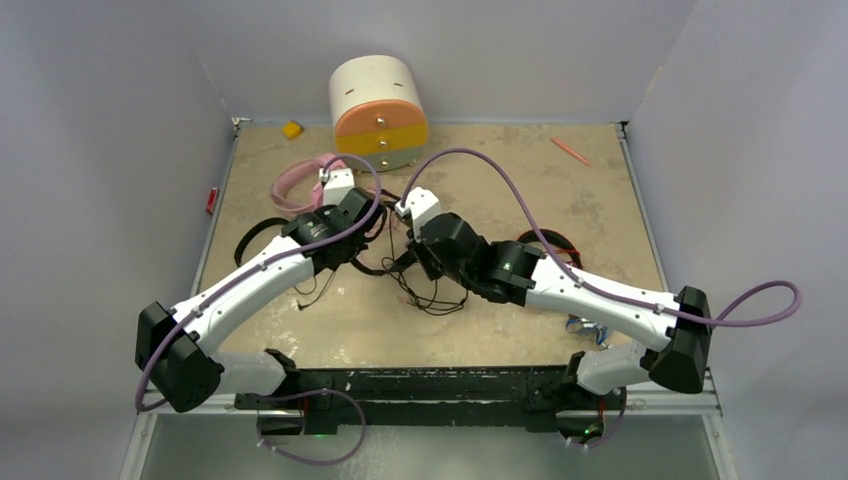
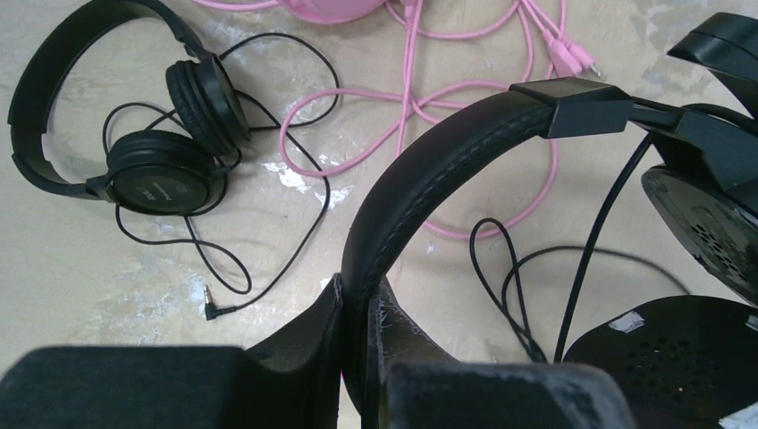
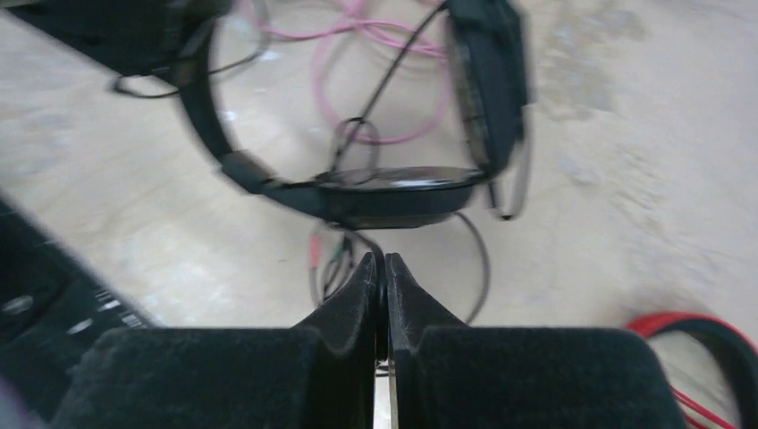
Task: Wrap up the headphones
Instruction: Wrap the headphones cable around the headphones.
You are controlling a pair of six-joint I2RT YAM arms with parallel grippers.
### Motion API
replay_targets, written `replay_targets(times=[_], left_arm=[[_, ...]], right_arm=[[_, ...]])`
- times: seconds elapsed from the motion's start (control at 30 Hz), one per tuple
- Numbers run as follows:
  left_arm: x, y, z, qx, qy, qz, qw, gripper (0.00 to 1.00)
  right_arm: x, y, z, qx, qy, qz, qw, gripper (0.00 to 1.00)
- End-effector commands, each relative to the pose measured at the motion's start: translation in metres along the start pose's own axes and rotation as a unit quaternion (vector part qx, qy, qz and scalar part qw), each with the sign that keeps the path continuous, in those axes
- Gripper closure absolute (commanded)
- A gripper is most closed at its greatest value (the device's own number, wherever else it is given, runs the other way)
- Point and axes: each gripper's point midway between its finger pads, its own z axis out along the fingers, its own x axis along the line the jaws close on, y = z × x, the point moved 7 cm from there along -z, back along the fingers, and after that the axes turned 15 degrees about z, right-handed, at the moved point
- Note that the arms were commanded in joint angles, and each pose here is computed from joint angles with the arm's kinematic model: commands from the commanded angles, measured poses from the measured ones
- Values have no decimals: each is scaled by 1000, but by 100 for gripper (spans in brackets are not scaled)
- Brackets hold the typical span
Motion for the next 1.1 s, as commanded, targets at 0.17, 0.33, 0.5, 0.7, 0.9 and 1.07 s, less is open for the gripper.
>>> replay_targets(times=[0.17,0.33,0.5,0.7,0.9,1.07], left_arm=[[-4,-15,-12,38,-102,97,989,100],[-6,-18,-22,51,-149,119,980,100],[-6,-17,-30,60,-164,117,978,100],[11,1,-42,9,-124,38,992,100],[27,30,-58,-33,-151,-51,987,100],[43,72,-80,-79,-191,-113,972,100]], right_arm=[[-33,34,-5,-167,-131,-40,976,81],[-37,41,-9,-217,-126,-38,967,81],[-40,40,-8,-206,-128,-42,969,81],[-41,12,-19,-163,-75,19,984,78],[-52,-27,-30,-141,-44,85,985,63],[-69,-57,-28,-131,-93,164,973,58]])
